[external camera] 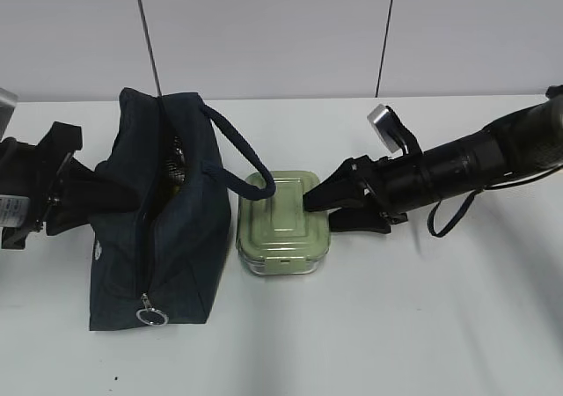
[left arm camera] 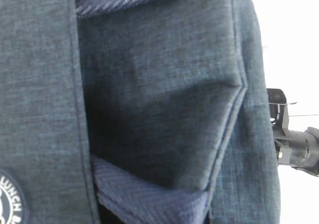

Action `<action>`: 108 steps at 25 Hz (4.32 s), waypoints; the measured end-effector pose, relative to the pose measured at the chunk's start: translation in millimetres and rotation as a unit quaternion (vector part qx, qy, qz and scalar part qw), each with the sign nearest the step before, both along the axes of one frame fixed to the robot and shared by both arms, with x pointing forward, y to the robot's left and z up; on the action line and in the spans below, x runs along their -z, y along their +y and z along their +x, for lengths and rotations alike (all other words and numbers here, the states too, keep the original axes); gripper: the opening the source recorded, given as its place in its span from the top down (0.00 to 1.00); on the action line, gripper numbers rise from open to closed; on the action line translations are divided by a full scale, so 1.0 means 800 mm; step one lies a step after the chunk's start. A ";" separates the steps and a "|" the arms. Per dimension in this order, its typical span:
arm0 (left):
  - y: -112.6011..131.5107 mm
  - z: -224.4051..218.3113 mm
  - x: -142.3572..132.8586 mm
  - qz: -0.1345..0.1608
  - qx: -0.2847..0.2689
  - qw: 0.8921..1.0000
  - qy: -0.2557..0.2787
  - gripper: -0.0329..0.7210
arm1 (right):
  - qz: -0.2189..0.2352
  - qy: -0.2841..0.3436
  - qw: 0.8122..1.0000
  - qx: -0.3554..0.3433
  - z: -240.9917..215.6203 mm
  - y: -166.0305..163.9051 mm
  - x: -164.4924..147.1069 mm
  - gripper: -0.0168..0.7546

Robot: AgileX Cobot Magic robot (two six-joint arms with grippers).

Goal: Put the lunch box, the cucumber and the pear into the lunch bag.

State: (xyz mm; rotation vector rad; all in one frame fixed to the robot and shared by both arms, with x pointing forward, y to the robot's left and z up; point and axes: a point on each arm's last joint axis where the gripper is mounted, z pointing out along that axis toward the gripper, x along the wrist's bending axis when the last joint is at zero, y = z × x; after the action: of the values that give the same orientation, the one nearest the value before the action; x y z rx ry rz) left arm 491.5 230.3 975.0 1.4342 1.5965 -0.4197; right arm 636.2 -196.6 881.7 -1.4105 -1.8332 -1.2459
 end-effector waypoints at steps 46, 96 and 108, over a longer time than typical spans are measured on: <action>0.000 -0.001 0.001 0.007 0.006 1.000 0.000 0.98 | 0.010 0.009 0.998 0.060 0.021 -0.070 0.001 0.50; 0.000 0.003 -0.002 -0.010 -0.010 1.000 -0.007 0.98 | -0.006 -0.105 0.993 -0.051 0.007 0.125 -0.136 0.50; -0.004 0.001 -0.005 -0.030 -0.002 1.000 -0.006 0.98 | -0.107 -0.055 0.991 -0.052 0.000 0.128 -0.113 0.50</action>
State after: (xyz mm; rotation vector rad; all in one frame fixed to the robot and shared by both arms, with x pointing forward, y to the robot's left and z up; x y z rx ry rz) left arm 492.6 227.5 979.2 1.3851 1.5642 -0.4511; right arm 636.1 -94.2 971.8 -1.3579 -2.1415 -1.1214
